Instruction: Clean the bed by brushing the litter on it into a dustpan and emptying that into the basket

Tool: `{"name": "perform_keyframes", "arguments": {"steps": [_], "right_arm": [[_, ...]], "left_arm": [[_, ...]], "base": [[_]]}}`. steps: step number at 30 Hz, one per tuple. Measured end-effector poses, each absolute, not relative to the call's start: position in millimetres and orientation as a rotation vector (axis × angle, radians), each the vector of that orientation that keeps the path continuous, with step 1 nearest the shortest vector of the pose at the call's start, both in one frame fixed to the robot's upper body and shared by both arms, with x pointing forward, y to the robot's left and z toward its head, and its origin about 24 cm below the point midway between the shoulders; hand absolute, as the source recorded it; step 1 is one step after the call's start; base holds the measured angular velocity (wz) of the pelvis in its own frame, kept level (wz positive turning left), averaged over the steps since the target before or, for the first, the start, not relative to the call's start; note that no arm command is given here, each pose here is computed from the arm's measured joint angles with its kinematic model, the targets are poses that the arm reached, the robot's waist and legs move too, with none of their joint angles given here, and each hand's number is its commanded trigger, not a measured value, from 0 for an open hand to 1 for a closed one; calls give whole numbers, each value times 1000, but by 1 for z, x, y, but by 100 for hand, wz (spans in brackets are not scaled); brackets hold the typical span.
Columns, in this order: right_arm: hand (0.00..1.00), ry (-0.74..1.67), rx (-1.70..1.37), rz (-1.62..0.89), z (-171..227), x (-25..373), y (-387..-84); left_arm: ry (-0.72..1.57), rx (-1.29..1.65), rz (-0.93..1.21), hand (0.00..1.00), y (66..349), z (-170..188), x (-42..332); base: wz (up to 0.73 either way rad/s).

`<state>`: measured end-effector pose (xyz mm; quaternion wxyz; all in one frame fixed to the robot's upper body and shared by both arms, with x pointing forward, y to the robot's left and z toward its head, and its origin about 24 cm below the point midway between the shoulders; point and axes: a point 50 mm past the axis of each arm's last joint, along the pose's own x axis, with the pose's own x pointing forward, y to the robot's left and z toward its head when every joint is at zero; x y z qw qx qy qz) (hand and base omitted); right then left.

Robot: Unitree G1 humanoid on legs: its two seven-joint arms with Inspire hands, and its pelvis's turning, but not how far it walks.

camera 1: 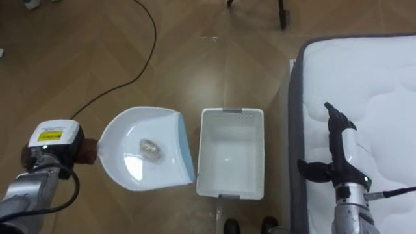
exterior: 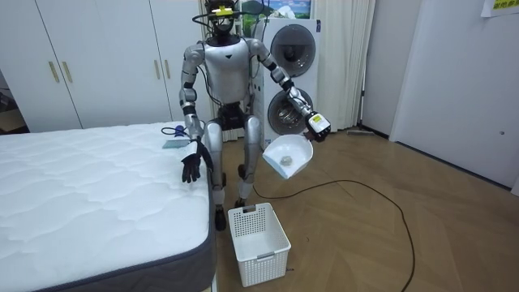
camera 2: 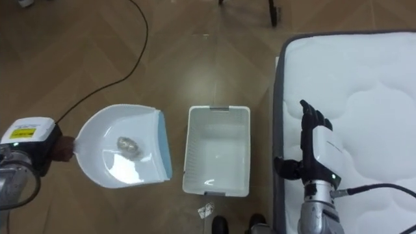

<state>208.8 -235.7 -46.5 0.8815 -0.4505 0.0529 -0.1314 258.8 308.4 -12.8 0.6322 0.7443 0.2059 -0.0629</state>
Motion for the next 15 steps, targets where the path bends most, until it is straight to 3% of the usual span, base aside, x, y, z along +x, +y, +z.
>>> {"name": "perform_keyframes", "arguments": {"steps": [15], "right_arm": [[0,167,-928,-239,-55,204,-228]], "left_arm": [[450,1836,-152,100,318,-6,257]], "base": [[6]]}}
